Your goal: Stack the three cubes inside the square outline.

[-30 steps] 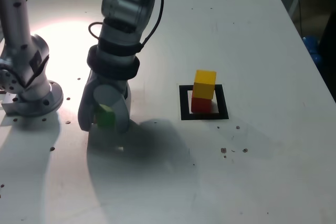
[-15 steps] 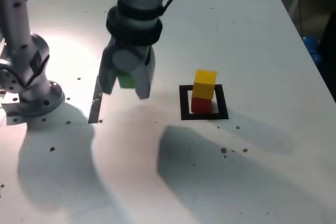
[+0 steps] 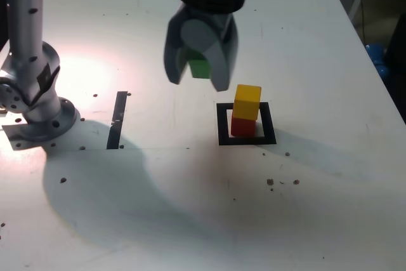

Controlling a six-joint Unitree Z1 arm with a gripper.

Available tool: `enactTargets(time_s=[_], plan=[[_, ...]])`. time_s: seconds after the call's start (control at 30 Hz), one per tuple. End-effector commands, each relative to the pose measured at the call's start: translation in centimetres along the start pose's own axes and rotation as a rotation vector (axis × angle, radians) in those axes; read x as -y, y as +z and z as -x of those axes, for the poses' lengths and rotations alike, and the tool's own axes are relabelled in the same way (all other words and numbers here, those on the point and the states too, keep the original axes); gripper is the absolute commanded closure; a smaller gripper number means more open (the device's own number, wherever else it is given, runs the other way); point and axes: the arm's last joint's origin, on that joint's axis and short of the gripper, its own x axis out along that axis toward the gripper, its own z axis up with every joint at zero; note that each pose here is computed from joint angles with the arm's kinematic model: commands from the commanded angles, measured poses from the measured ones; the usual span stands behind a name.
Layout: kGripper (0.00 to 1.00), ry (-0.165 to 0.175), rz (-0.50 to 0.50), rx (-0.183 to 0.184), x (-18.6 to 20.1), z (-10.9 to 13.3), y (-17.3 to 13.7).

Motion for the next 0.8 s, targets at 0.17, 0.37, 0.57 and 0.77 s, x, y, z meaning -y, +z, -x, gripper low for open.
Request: enactTargets(time_s=[0.17,0.37,0.57,0.77], plan=[[0.67,0.002,-0.032,0.019,-0.1,0.4,2.6],[0.67,0.001,-0.042,0.011,-0.2,-0.2,4.1],[0.67,0.001,-0.051,0.007,-0.3,-0.6,5.0],[0.67,0.007,-0.055,0.006,-0.6,-0.9,5.7]])
